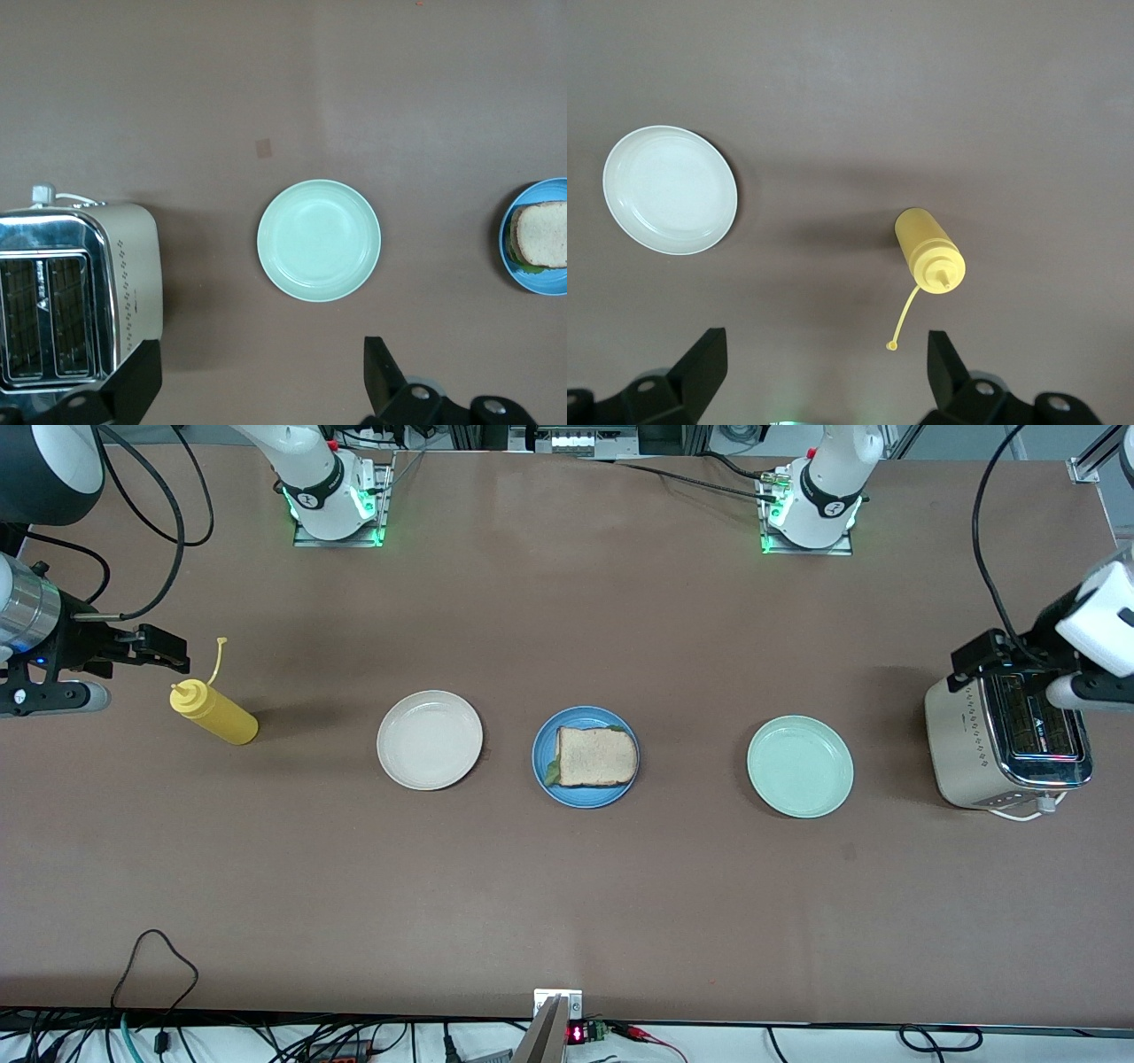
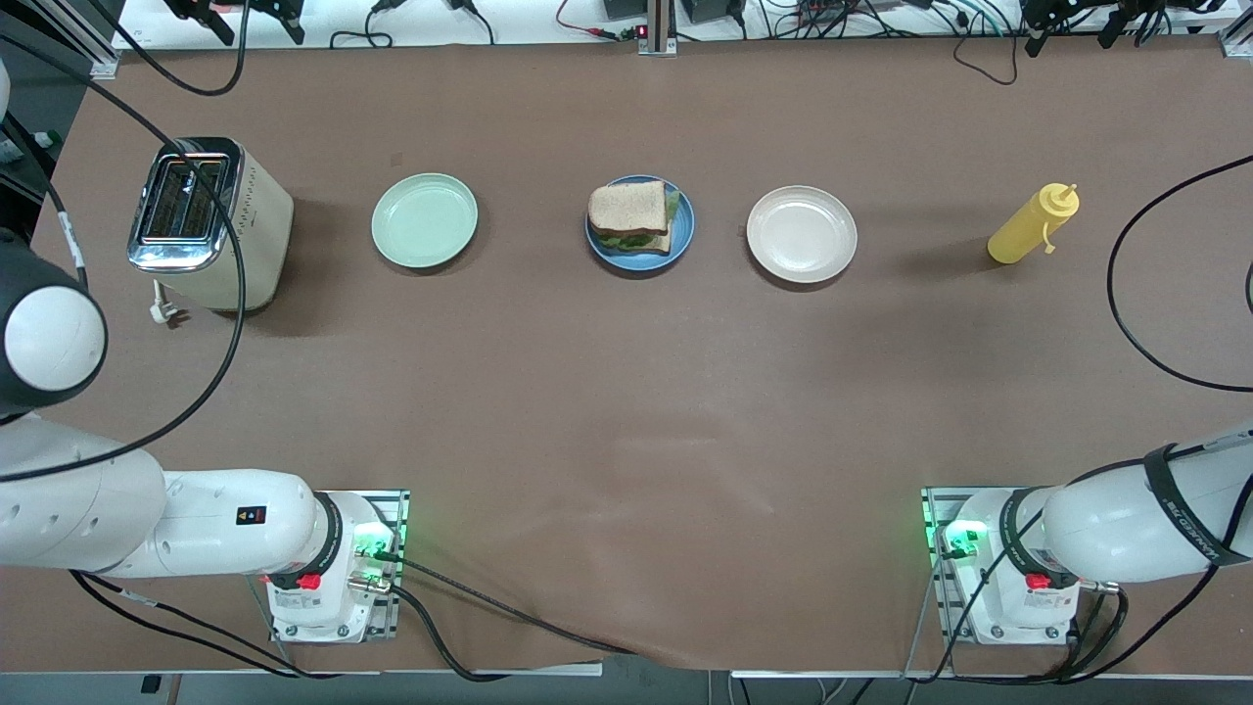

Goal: Make sandwich in blue plate with both arms

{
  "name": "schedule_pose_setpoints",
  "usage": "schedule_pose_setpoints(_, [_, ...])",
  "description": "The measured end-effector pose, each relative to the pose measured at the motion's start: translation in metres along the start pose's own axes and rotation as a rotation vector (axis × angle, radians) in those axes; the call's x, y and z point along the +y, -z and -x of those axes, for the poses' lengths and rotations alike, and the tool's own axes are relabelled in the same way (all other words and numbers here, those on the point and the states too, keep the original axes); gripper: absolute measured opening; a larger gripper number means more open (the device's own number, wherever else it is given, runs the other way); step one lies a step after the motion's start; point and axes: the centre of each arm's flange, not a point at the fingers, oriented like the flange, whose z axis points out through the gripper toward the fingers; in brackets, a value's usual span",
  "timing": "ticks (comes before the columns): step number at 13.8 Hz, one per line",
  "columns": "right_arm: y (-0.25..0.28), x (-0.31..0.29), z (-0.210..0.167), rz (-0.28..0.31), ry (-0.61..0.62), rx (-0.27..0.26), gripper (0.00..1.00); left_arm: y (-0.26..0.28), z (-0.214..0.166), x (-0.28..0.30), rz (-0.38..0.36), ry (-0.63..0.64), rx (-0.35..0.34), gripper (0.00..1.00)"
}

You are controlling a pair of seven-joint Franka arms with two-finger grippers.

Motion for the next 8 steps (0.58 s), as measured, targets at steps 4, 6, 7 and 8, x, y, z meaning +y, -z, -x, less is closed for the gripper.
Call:
schedule_pose_setpoints(4, [-0.007,0.003,0.004,-0.004,-0.005,0.002,1.0,0.0,0.03,-0.003,-0.006,0.018,-0.019,1.0])
schedule_pose_setpoints(6, [-0.009,0.005,0.01,-0.007,-0.007,0.005,1.0,0.0,0.035,-0.006,-0.007,0.037,-0.023,1.0])
schedule_pose_setpoints(7, [-0.009,0.006,0.013,-0.008,-0.007,0.004,1.0,-0.001,0.035,-0.007,-0.007,0.042,-0.025,1.0])
schedule_pose_setpoints(8, [-0.009,0.006,0.014,-0.009,-0.008,0.004,1.0,-0.001,0.035,-0.007,-0.007,0.044,-0.025,1.0])
